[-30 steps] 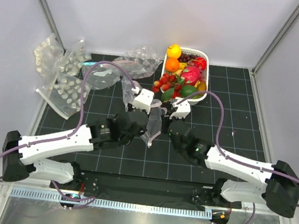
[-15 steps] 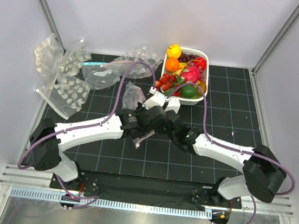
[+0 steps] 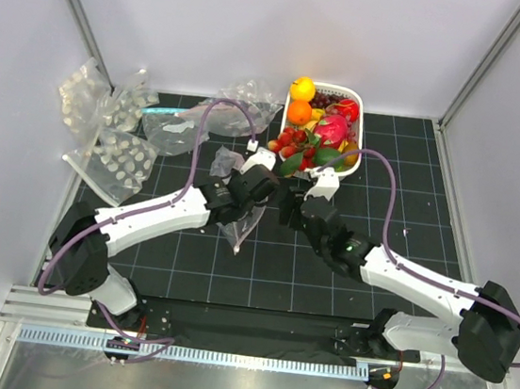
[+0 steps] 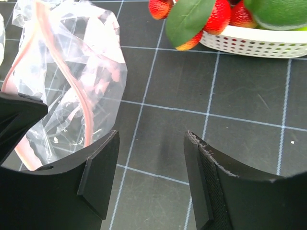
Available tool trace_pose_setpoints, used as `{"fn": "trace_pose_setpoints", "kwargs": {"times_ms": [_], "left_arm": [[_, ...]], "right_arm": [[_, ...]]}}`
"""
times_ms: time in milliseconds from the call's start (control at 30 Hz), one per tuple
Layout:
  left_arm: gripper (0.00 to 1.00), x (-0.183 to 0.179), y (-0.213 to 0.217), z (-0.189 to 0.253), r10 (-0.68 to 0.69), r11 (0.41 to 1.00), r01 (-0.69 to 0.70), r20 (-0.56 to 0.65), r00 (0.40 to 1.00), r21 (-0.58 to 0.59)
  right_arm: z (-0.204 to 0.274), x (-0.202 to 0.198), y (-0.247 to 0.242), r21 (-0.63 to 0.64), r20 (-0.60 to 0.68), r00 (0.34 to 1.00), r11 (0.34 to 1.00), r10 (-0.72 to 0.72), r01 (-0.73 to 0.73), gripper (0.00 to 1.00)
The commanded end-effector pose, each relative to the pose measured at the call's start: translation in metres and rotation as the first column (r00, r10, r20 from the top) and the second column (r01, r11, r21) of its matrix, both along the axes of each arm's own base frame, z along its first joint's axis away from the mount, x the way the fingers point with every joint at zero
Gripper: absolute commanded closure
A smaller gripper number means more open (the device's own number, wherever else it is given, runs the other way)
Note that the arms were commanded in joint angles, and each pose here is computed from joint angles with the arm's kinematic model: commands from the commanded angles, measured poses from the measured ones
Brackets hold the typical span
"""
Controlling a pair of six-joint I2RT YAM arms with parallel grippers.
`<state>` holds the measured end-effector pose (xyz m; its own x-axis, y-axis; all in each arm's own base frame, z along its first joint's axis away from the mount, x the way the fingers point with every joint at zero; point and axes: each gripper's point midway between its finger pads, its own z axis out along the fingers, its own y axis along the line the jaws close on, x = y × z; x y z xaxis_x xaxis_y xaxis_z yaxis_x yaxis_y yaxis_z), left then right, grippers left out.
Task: Place the food in the zip-top bag and seal the zipper
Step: Open the zipper of the food storage bag at the center of the board.
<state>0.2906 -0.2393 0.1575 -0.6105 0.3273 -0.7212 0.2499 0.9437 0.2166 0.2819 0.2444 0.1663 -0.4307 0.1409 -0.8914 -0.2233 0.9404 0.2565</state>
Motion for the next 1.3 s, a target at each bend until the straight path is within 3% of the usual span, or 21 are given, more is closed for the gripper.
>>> {"fn": "trace_pose_setpoints", "kwargs": {"times_ms": [0, 200, 500, 1000, 1267], "left_arm": [[1.0, -0.002, -0.006, 0.015, -0.022, 0.994, 0.024, 0.022, 1.0, -0.104], [1.0, -0.012, -0.013, 0.027, -0.073, 0.979, 0.076, 0.023, 0.997, -0.189], [1.0, -0.016, -0.023, 0.022, -0.105, 0.977, 0.103, -0.003, 0.994, -0.187], [1.0, -0.02, -0.028, 0.024, -0.134, 0.973, 0.13, -0.007, 0.991, -0.193], [1.0, -0.028, -0.039, 0.024, -0.18, 0.967, 0.175, -0.007, 0.984, -0.187]], "right_arm": [[0.017, 0.004, -0.005, 0.047, 0.055, 0.998, 0.998, -0.043, 0.04, 0.38], [0.018, -0.007, 0.026, 0.087, 0.063, 0.988, 0.985, 0.142, -0.147, 0.41], [0.029, -0.031, 0.053, 0.155, 0.157, 0.924, 0.916, 0.348, -0.371, 0.37], [0.045, -0.038, 0.044, 0.185, 0.226, 0.913, 0.906, 0.339, -0.382, 0.33], [0.03, -0.026, 0.044, 0.154, 0.156, 0.943, 0.936, 0.293, -0.317, 0.46]]}}
